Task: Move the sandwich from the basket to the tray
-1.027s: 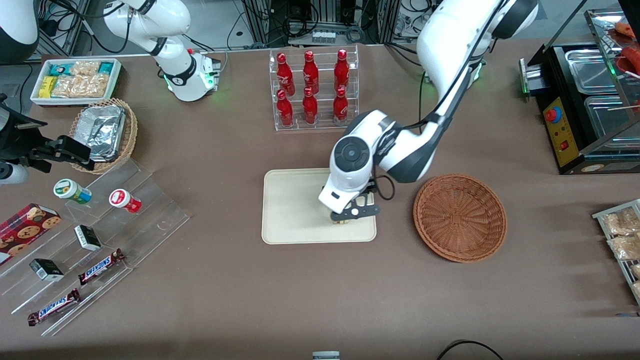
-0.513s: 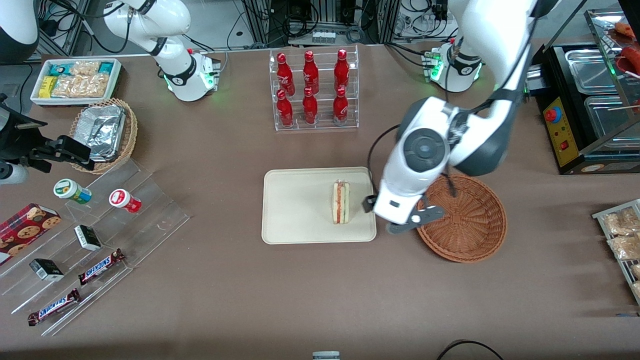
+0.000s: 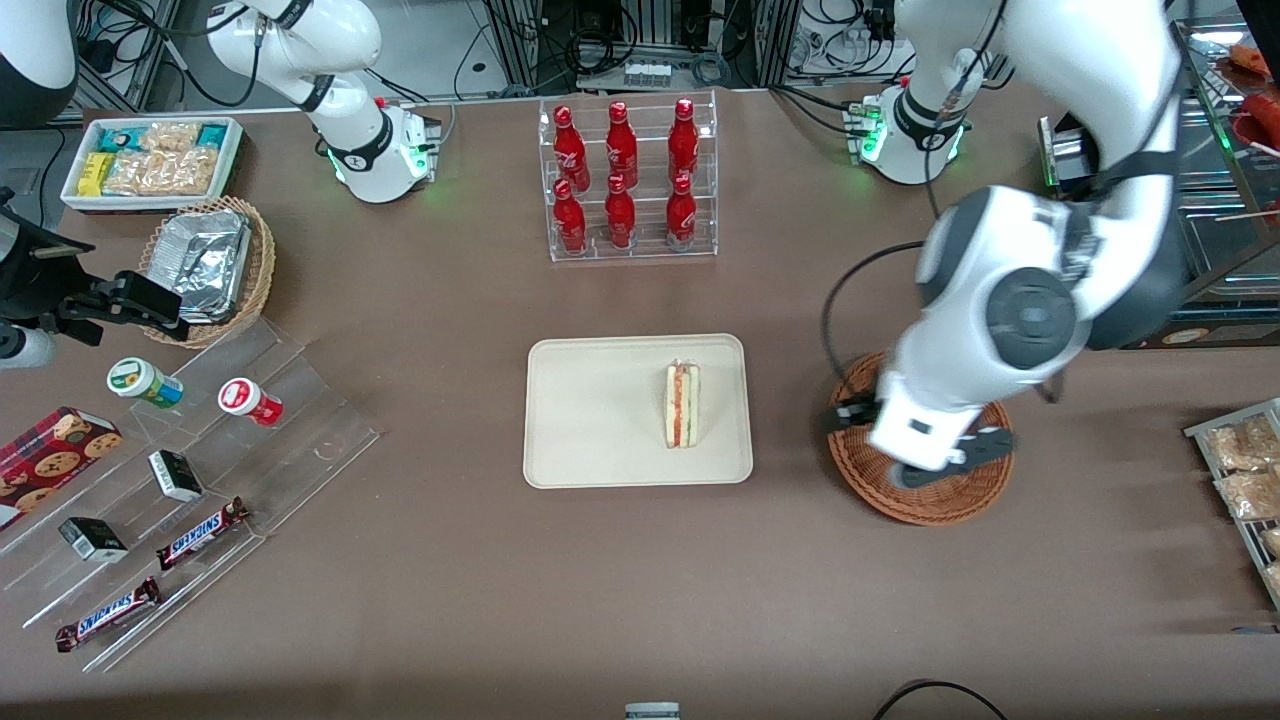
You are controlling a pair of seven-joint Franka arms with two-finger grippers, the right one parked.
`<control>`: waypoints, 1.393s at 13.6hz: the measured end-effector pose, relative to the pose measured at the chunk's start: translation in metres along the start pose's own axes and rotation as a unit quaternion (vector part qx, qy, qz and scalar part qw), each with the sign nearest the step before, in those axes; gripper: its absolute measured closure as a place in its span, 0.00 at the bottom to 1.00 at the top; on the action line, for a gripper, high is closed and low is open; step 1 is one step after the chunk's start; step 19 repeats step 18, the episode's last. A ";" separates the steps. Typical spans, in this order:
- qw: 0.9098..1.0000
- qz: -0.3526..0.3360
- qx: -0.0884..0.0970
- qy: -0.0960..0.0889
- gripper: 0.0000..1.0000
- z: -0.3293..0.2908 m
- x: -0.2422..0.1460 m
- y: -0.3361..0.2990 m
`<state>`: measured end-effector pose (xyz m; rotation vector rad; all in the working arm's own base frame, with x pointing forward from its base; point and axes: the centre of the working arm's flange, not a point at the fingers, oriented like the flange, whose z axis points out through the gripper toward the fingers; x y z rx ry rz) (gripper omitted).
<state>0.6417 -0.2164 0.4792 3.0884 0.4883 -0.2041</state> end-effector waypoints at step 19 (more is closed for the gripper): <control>0.985 0.164 0.006 -0.055 0.00 -0.086 0.004 -0.188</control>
